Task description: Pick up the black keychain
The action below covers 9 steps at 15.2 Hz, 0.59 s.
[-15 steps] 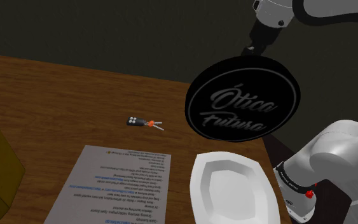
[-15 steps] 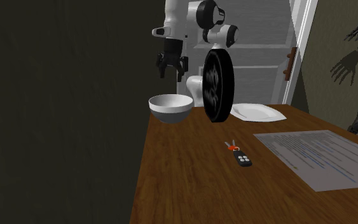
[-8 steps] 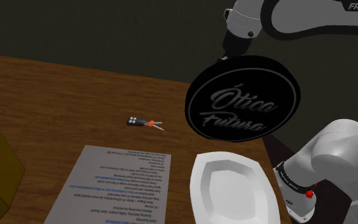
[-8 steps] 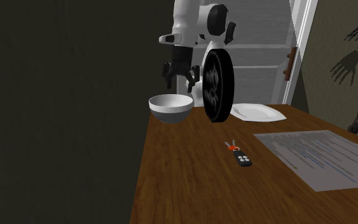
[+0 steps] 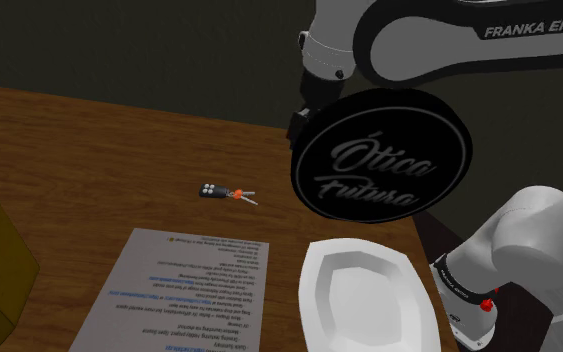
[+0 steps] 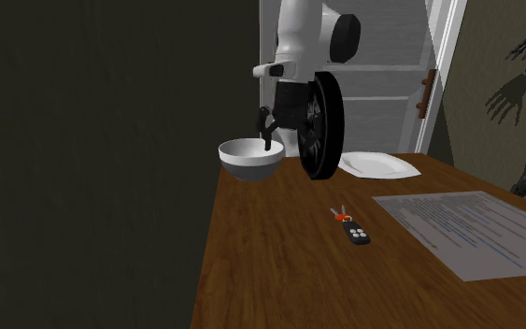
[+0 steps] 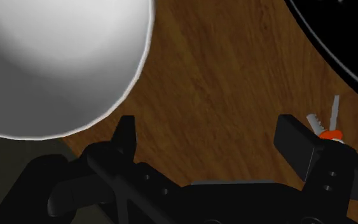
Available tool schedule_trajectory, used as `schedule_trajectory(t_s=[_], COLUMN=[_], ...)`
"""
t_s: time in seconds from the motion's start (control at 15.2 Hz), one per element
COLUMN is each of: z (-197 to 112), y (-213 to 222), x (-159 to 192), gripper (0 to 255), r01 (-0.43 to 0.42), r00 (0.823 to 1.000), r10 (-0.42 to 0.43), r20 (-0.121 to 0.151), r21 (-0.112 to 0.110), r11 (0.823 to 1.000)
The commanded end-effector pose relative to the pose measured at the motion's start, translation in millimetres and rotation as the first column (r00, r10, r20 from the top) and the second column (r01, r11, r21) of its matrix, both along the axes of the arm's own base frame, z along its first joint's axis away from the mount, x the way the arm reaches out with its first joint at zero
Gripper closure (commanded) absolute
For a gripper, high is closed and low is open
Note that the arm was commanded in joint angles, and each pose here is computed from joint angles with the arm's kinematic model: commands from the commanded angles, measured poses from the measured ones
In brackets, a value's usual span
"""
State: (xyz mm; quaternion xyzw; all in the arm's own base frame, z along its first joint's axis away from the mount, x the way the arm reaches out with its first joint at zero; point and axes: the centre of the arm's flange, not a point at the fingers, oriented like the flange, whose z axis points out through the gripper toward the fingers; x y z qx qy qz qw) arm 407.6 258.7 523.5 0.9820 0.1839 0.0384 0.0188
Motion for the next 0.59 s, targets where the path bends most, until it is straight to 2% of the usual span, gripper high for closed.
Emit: schedule_trajectory(t_s=[0.0, 0.53], z=[-10, -40], y=[23, 120], x=[2, 13], gripper=[0, 0], r01=[-0.027, -0.135], r00=[1.0, 0.991], r10=[0.027, 0.135], r20=[-0.002, -0.008], r21=[0.004, 0.018], r11=[1.0, 0.991])
